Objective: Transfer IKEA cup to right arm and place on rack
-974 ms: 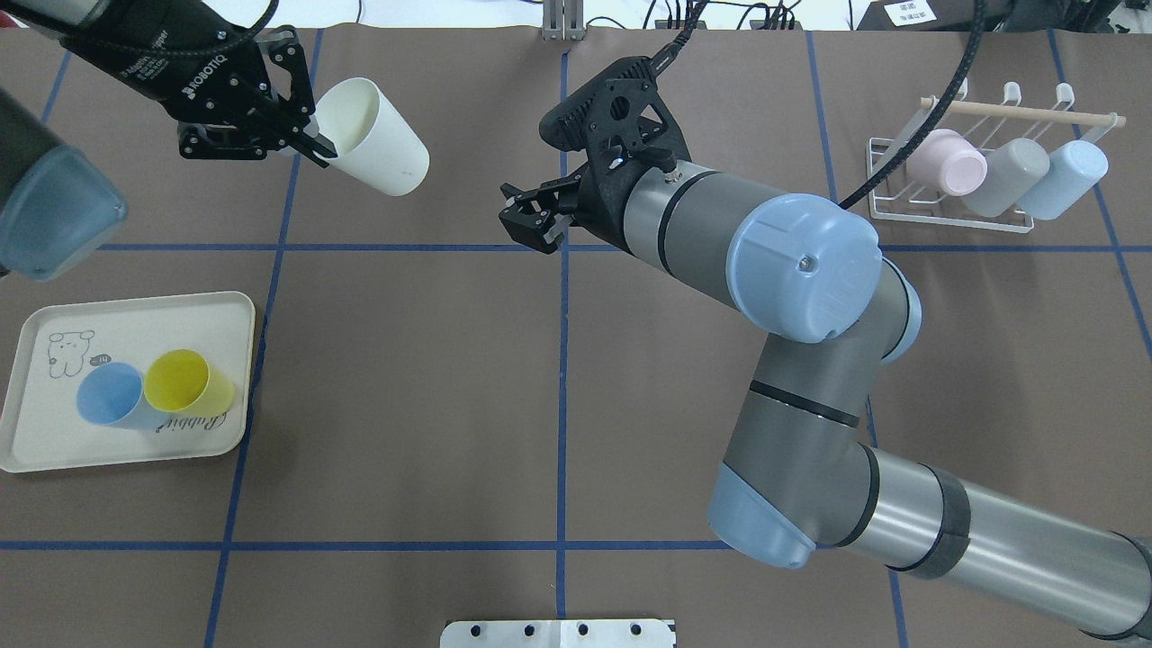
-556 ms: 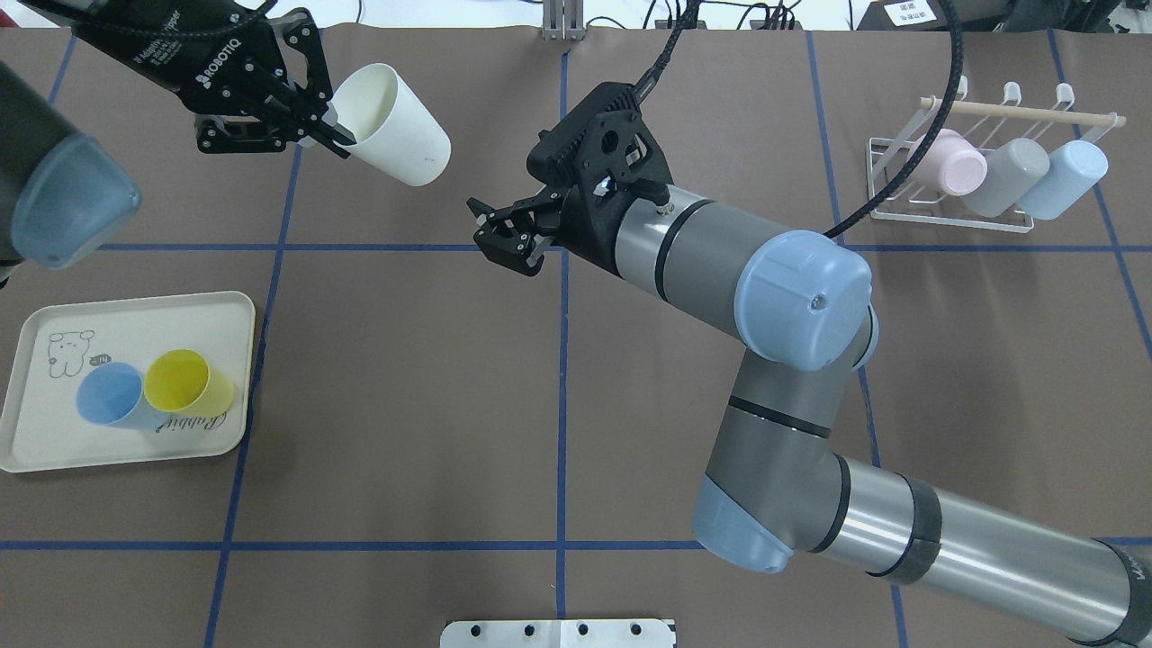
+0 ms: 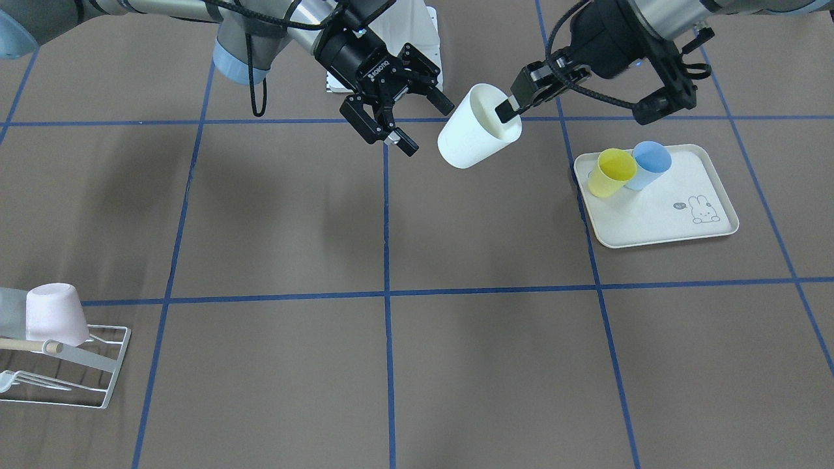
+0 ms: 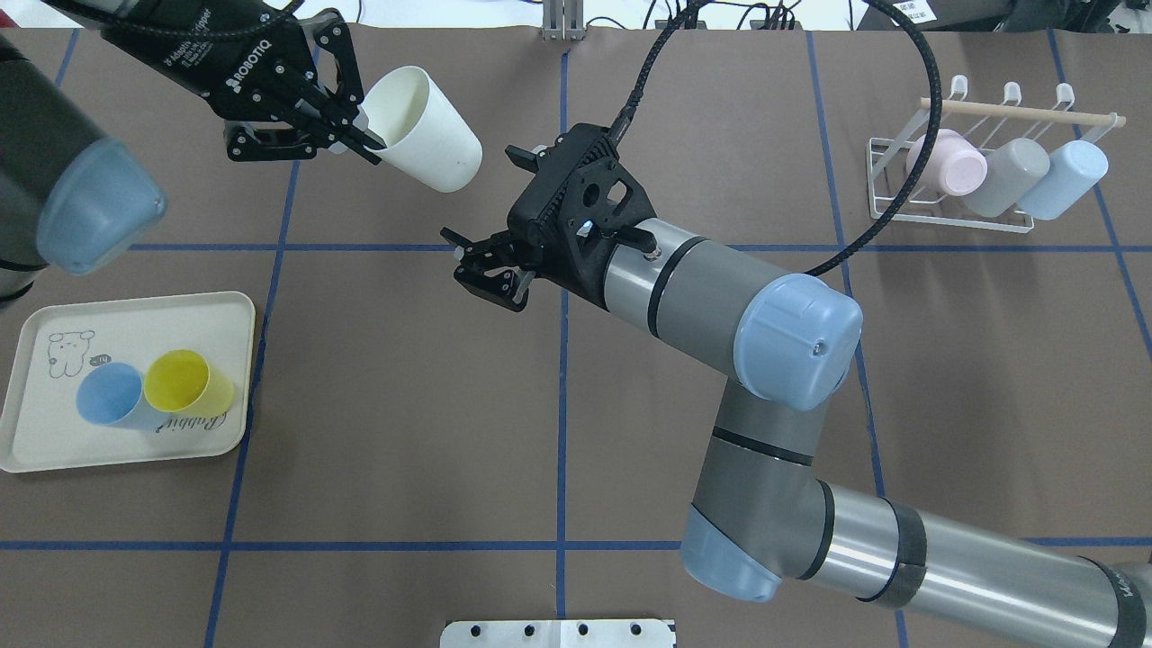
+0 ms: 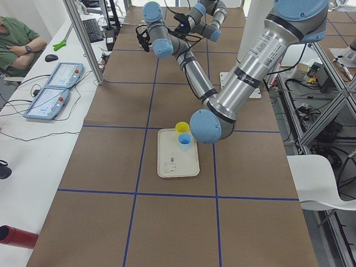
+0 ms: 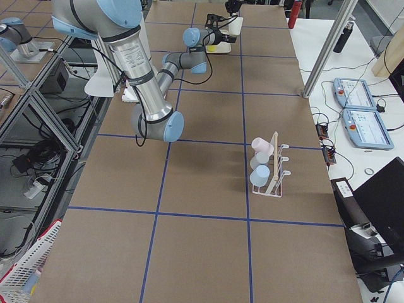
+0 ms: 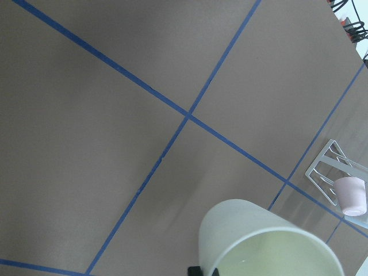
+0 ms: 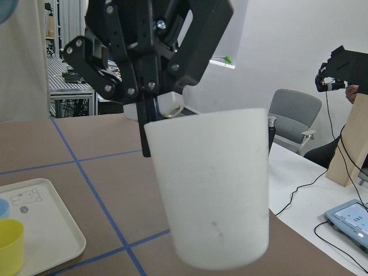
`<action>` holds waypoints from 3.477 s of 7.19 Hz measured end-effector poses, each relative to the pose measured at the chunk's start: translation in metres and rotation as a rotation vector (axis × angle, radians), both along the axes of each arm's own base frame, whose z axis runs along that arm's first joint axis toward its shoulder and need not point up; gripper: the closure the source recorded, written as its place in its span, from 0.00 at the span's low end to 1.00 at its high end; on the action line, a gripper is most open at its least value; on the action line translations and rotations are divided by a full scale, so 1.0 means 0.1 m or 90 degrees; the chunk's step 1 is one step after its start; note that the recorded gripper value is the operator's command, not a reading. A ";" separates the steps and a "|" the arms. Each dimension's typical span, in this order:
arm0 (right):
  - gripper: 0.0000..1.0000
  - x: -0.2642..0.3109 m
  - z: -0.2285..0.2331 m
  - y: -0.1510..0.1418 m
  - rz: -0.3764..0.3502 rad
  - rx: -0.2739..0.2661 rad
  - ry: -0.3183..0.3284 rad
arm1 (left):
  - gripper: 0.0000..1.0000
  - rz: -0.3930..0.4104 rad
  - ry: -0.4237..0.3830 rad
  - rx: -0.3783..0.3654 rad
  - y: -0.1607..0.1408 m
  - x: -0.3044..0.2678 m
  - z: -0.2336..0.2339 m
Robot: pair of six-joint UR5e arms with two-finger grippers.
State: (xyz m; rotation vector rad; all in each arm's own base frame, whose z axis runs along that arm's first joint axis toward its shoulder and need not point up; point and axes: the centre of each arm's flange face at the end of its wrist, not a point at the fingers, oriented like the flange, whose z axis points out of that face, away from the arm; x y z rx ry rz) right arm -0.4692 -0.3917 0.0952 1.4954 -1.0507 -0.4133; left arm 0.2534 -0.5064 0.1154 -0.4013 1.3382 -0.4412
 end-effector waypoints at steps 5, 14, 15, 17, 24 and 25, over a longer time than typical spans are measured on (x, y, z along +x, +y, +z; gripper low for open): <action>0.01 0.03 -0.03 0.00 0.008 0.005 -0.002 | 1.00 0.023 0.007 0.009 0.11 0.18 -0.12; 0.84 0.06 0.02 0.03 0.036 0.033 0.024 | 0.00 0.030 0.012 0.019 0.15 0.23 -0.19; 0.85 0.07 0.03 0.03 0.058 0.026 0.023 | 0.00 0.031 0.017 0.029 0.16 0.22 -0.21; 0.90 0.05 0.07 0.06 0.077 0.018 0.024 | 0.00 0.028 0.029 0.051 0.17 0.18 -0.25; 1.00 0.20 0.43 -0.19 0.100 -0.120 0.344 | 0.00 0.017 -0.025 0.158 -0.13 0.04 0.47; 1.00 0.34 0.50 -0.33 0.117 -0.151 0.407 | 0.00 -0.004 -0.054 0.178 -0.20 -0.04 0.71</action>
